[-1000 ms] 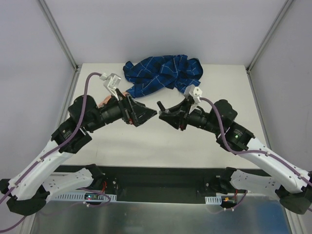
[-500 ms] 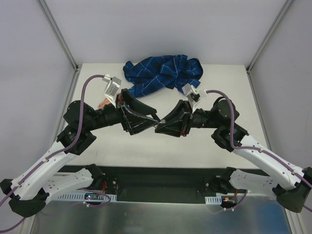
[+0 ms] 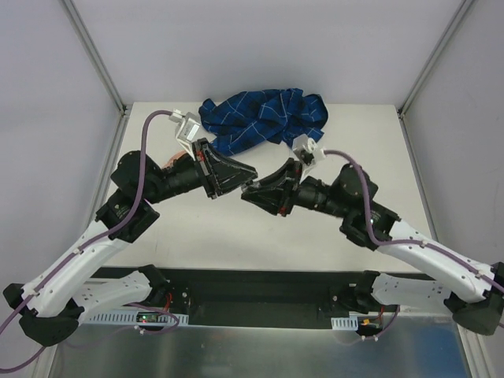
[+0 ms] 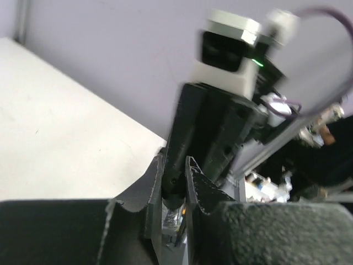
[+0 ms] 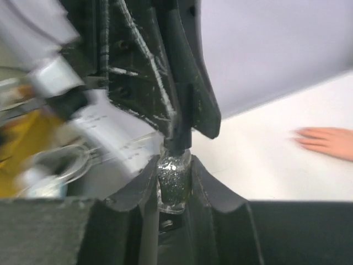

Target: Paint the nails

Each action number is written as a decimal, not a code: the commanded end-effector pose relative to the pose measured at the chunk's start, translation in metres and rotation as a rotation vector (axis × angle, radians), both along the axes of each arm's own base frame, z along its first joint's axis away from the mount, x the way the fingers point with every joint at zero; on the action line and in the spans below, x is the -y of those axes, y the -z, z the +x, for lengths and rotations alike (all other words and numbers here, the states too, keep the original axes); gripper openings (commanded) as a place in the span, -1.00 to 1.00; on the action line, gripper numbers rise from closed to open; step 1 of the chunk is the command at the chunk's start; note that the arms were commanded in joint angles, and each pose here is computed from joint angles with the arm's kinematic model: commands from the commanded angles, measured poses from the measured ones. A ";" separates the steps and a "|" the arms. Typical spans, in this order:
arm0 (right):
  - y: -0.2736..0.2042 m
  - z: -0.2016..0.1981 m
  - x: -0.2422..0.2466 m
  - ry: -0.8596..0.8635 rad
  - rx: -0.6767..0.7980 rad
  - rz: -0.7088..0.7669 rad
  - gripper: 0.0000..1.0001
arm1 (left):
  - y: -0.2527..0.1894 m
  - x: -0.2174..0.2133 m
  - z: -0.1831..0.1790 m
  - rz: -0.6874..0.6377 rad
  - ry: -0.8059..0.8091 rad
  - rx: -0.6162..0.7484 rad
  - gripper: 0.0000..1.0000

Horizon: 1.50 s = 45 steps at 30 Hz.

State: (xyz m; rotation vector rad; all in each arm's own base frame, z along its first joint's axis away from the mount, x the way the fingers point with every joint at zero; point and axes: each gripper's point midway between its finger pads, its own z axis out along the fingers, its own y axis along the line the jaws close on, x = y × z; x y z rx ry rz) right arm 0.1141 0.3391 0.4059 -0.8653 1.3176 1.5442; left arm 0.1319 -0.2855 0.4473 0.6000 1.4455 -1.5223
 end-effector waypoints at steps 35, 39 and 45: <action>-0.008 -0.035 0.002 -0.145 0.123 -0.048 -1.00 | -0.019 -0.035 -0.017 0.005 -0.106 0.046 0.98; -0.015 -0.034 0.005 -0.147 0.102 -0.016 -1.00 | -0.017 -0.033 -0.016 0.001 -0.098 0.035 0.97; -0.021 -0.023 0.002 -0.101 0.094 0.002 -1.00 | -0.024 -0.020 -0.020 -0.016 -0.018 0.025 0.58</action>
